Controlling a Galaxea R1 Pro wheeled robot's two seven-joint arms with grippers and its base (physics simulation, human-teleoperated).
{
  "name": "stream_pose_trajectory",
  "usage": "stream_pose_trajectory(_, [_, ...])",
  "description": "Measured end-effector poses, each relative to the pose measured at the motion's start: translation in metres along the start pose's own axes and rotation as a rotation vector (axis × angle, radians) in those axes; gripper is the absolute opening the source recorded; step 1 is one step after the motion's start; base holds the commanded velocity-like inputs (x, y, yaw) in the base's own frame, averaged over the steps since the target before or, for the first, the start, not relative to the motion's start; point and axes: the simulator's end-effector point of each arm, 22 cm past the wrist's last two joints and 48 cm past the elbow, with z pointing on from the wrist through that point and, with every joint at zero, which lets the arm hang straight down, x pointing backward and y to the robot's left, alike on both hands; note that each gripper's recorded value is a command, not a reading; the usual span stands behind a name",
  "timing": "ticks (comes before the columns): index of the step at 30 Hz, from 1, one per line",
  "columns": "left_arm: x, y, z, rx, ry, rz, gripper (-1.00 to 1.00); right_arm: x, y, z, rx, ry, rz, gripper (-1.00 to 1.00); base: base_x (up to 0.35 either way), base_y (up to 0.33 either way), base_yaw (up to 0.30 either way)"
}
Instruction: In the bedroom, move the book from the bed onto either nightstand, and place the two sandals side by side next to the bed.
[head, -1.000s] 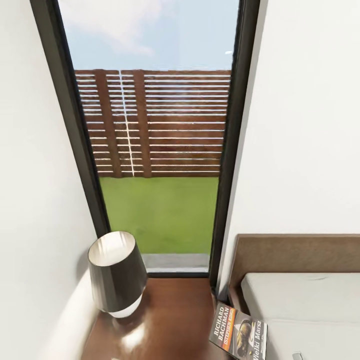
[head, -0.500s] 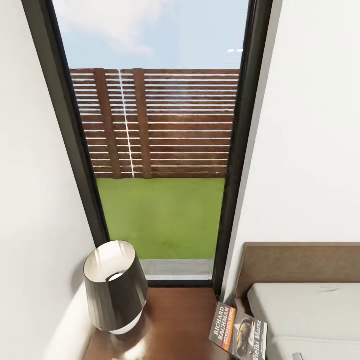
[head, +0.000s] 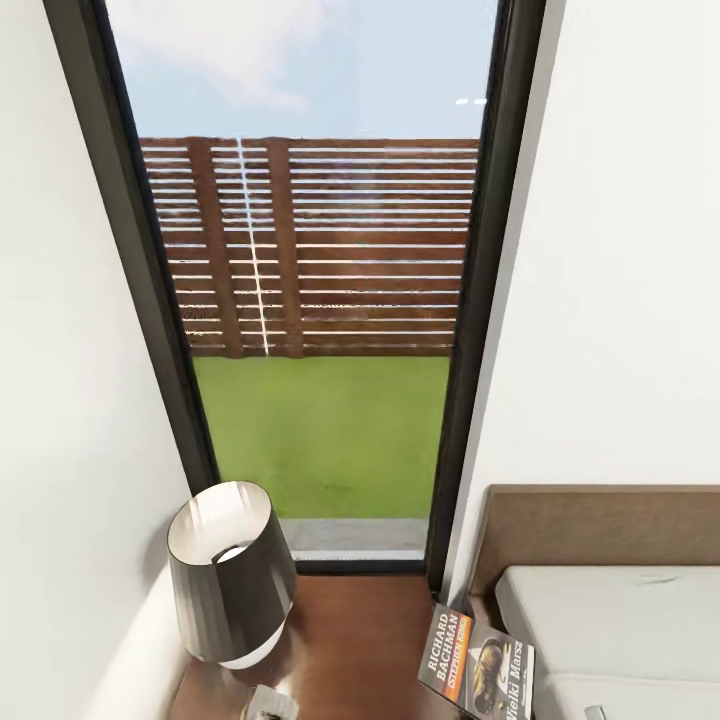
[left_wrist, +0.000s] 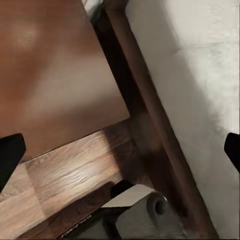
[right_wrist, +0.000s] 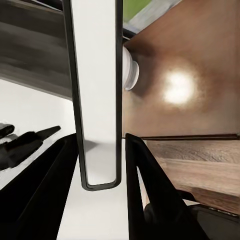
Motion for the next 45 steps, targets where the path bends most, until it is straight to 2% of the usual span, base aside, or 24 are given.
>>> stream_pose_trajectory(1, [-0.002,-0.012,0.0,0.053,0.006,-0.015,1.0,0.0,0.0,0.0,0.0,0.0,0.0,-1.0,0.0,0.0,0.0])
stream_pose_trajectory(2, [-0.009,-0.032,0.0,0.14,0.013,-0.039,1.0,0.0,0.0,0.0,0.0,0.0,0.0,-1.0,0.0,0.0,0.0])
stream_pose_trajectory(4, [-0.025,-0.052,-0.003,0.233,0.014,-0.063,1.0,0.0,0.0,0.0,0.0,0.0,0.0,-1.0,0.0,0.0,0.0])
stream_pose_trajectory(6, [-0.052,-0.069,-0.007,0.309,0.0,-0.064,1.0,0.0,0.0,0.0,0.0,0.001,0.0,-1.0,0.0,0.0,0.0])
stream_pose_trajectory(10, [-0.087,-0.094,-0.012,0.385,-0.004,-0.079,1.0,0.0,0.0,0.0,0.0,0.001,0.0,-1.0,0.0,0.0,0.0])
stream_pose_trajectory(14, [-0.105,-0.117,-0.019,0.465,0.0,-0.123,1.0,0.0,0.0,0.0,0.001,0.0,0.0,-1.0,0.0,0.0,0.0])
stream_pose_trajectory(16, [-0.106,-0.126,-0.026,0.518,0.0,-0.134,1.0,0.0,0.0,0.0,0.001,0.001,0.0,-1.0,0.0,0.0,0.0])
stream_pose_trajectory(19, [-0.104,-0.132,-0.047,0.609,-0.002,-0.136,1.0,0.001,0.0,0.0,0.001,0.002,-0.001,-1.0,0.0,0.0,0.0])
stream_pose_trajectory(23, [-0.1,-0.123,-0.067,0.657,-0.005,-0.14,1.0,0.001,0.0,0.0,0.002,0.003,-0.001,-1.0,0.0,0.0,0.0])
stream_pose_trajectory(28, [-0.091,-0.129,-0.087,0.747,0.001,-0.166,1.0,0.001,0.0,0.0,0.002,0.003,-0.001,-1.0,0.0,0.0,0.0])
stream_pose_trajectory(31, [-0.089,-0.137,-0.094,0.8,-0.009,-0.16,1.0,0.015,0.002,0.025,0.025,0.02,0.012,-1.0,0.0,0.0,0.0])
stream_pose_trajectory(33, [-0.091,-0.149,-0.09,0.83,-0.014,-0.161,1.0,0.041,0.014,0.07,0.049,0.049,0.04,-1.0,0.0,0.0,0.0])
stream_pose_trajectory(34, [-0.093,-0.163,-0.085,0.857,-0.019,-0.164,1.0,0.059,0.018,0.1,0.096,0.065,0.059,-1.0,0.0,0.0,0.0])
stream_pose_trajectory(35, [-0.095,-0.168,-0.084,0.867,-0.022,-0.163,1.0,0.072,0.023,0.114,0.115,0.098,0.052,-1.0,0.0,0.0,0.0])
stream_pose_trajectory(36, [-0.096,-0.17,-0.083,0.872,-0.023,-0.161,1.0,0.071,0.023,0.118,0.128,0.092,0.05,-1.0,0.0,0.0,0.0])
stream_pose_trajectory(38, [-0.1,-0.175,-0.083,0.884,-0.031,-0.15,1.0,0.059,0.034,0.139,0.136,0.054,0.04,-1.0,0.0,0.0,0.0])
stream_pose_trajectory(40, [-0.107,-0.179,-0.085,0.894,-0.038,-0.138,1.0,0.047,0.056,0.162,0.107,0.04,-0.003,-1.0,0.0,0.0,0.0])
stream_pose_trajectory(43, [-0.114,-0.183,-0.086,0.904,-0.037,-0.139,1.0,0.031,0.078,0.177,0.068,0.021,-0.021,-1.0,0.0,0.0,0.0])
stream_pose_trajectory(45, [-0.121,-0.186,-0.089,0.913,-0.036,-0.137,1.0,0.02,0.098,0.187,0.031,0.034,-0.017,-1.0,0.0,0.0,0.0])
